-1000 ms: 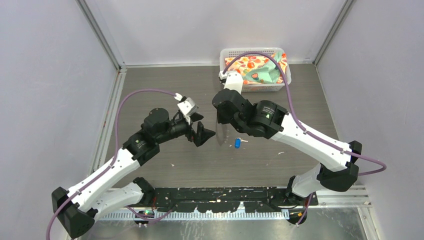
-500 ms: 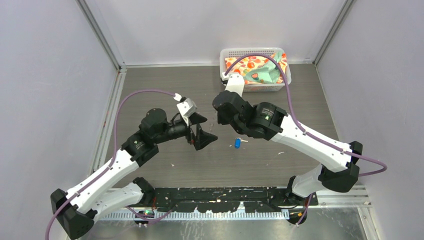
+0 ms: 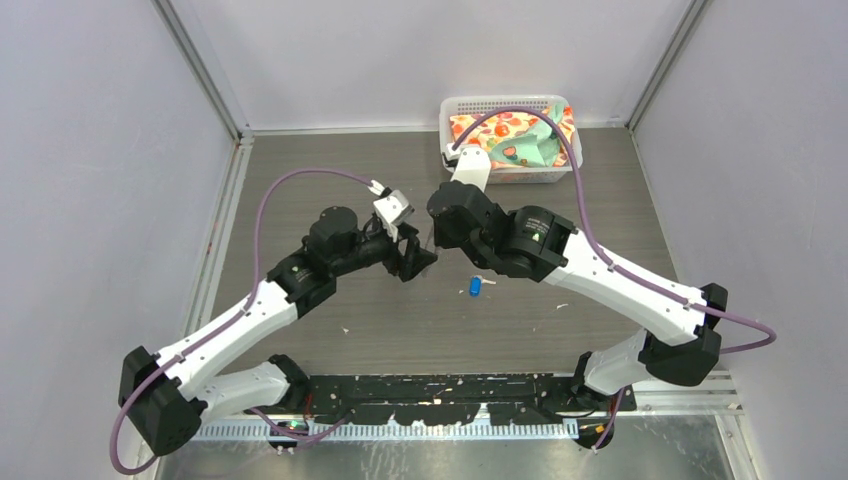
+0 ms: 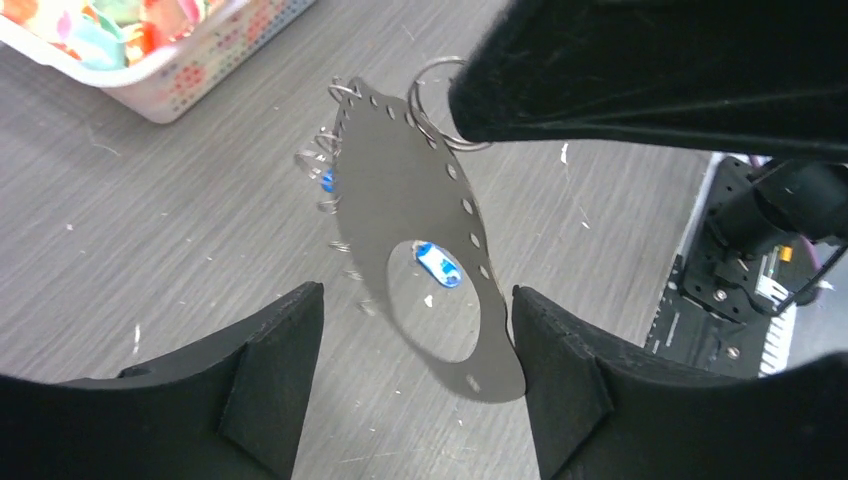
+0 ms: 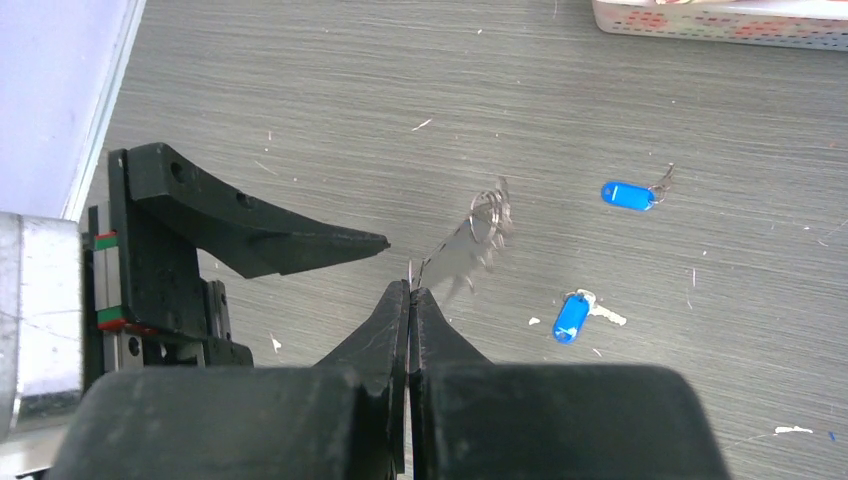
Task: Put the keys on the keyring
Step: Adjust the keyring.
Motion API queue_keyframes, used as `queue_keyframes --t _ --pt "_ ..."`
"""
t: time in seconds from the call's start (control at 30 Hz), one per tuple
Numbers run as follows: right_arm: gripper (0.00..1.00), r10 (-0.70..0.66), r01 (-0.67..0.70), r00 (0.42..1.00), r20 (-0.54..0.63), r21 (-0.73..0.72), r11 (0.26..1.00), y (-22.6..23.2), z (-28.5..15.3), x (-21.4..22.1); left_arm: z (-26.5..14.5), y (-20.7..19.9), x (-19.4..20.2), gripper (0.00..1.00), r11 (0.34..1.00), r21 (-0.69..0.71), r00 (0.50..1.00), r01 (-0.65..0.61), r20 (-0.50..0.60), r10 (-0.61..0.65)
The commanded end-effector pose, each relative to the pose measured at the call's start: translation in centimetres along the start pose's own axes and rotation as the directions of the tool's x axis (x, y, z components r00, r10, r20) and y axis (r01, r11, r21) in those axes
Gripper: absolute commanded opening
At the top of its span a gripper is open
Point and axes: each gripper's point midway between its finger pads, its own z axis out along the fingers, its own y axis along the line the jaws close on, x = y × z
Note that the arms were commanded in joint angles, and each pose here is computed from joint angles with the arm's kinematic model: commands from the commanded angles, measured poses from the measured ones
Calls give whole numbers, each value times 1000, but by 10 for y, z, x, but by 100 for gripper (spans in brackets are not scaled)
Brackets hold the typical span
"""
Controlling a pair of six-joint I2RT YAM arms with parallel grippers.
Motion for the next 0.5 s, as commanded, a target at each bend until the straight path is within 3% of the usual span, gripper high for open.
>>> queue_keyframes --t 0.0,0.13,0.3,0.47 --pt "1 95 -91 993 73 -59 994 6 -15 -25 -6 9 -42 67 996 -71 992 -57 107 65" --pt "1 87 -83 995 53 -70 994 6 -17 -20 -10 5 -42 44 994 -53 988 -92 124 98" --pt "1 80 -78 997 19 -93 993 3 -24 -14 -13 1 -39 3 980 -22 972 -198 127 199" --pt "1 82 -87 995 -49 -116 989 -3 -28 -4 -17 7 -42 0 948 -54 938 -313 136 318"
